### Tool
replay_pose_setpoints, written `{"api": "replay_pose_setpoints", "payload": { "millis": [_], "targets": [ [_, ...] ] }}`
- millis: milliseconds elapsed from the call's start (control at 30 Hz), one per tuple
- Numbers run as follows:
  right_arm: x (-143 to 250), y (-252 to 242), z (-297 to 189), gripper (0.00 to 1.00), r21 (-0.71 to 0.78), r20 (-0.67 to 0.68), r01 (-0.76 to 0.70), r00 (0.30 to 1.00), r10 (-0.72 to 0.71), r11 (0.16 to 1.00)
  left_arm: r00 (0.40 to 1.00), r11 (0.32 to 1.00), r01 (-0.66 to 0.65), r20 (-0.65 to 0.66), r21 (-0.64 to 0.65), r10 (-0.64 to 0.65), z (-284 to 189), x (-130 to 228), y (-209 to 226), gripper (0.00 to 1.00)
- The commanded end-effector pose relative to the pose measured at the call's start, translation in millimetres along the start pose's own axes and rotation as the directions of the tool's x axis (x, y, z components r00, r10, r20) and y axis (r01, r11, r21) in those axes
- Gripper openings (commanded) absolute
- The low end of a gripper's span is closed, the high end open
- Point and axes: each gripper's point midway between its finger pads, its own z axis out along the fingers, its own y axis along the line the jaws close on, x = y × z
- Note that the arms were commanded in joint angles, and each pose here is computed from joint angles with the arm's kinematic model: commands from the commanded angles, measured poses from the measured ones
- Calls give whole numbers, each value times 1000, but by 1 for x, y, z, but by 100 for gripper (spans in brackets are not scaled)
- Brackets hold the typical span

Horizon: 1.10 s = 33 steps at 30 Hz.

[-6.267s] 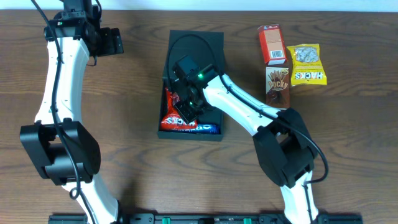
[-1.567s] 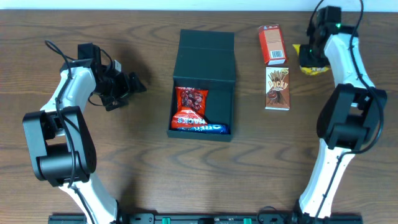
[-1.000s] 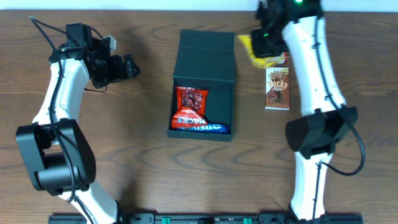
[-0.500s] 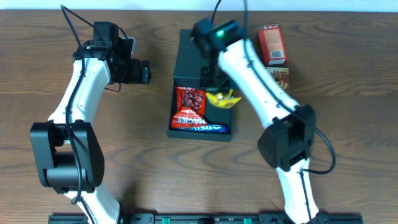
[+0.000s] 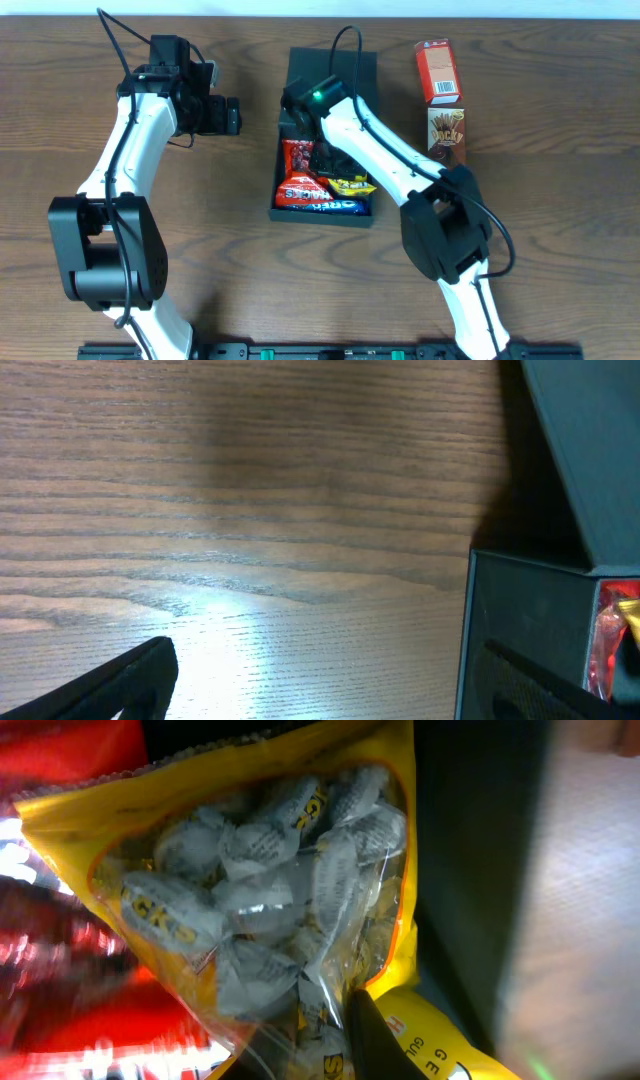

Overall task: Pack container
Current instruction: 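Carry the yellow bag left and lower it into the box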

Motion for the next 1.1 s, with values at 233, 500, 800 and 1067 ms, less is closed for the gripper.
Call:
{"api": "replay_pose_setpoints", "payload": {
  "millis": [233, 500, 800, 1067],
  "targets": [
    [-10, -2, 5, 99, -5, 70, 92, 993, -91, 996, 999, 1000, -16, 37, -8, 17, -13, -10, 0, 95],
    [-50, 14, -117, 67, -184, 353, 306, 907, -228, 934, 999, 1000, -16, 36, -8, 17, -13, -10, 0, 95],
    [-12, 7, -91, 2, -239, 224, 524, 849, -478, 818, 999, 1000, -17, 37, -8, 17, -13, -11, 0, 95],
    [29, 13, 0, 2, -310, 72, 544, 831, -551, 780, 999, 1000, -17, 37, -8, 17, -13, -11, 0, 95]
  ]
}}
